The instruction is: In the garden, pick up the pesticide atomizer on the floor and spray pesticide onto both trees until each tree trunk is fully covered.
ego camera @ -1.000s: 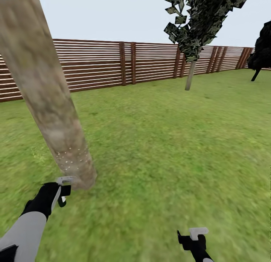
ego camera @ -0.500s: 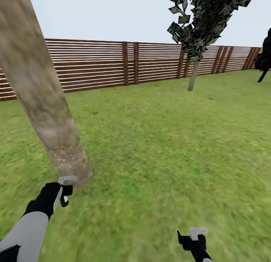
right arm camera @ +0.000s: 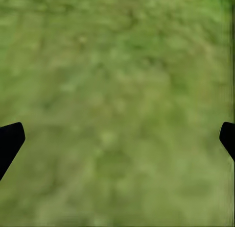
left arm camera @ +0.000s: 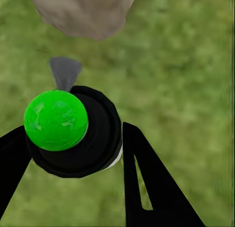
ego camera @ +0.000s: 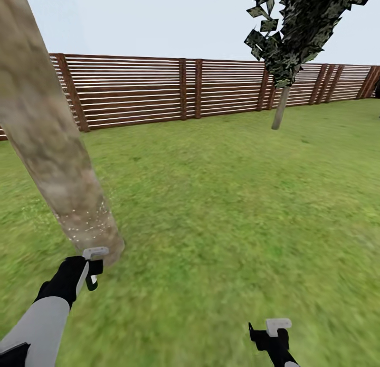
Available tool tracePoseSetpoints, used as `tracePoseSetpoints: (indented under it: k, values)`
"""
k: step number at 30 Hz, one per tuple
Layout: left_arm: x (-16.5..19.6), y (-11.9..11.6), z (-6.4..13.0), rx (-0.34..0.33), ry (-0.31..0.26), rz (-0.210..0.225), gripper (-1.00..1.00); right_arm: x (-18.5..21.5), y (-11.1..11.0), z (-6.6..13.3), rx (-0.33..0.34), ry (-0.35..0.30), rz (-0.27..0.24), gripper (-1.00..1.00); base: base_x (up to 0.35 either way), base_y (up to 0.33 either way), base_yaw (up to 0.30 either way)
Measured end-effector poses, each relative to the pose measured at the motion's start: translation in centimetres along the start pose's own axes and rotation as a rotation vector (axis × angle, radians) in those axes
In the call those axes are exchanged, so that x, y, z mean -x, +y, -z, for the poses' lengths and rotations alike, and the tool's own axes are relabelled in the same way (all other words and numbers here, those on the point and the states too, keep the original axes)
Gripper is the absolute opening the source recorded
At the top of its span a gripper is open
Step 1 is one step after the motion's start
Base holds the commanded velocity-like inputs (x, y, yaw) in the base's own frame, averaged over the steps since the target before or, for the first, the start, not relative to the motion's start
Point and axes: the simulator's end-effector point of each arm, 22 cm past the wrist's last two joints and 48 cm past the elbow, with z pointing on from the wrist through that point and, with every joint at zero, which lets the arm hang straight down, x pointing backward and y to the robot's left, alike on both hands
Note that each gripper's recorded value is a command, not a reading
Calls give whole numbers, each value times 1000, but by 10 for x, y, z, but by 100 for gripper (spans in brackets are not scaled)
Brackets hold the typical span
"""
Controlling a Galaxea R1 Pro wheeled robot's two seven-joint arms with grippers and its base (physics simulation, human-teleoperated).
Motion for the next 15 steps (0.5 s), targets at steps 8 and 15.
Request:
tracePoseSetpoints:
  k: [8,15]
  values:
    - [0,0,0,0,-1,-1,-100,0,1,0,1,1,-1,100,125,-257,241]
    - [-1,-13,-4,-22,-63,-11,-100,0,0,-1,0,0,-1,100,-314,-45,115]
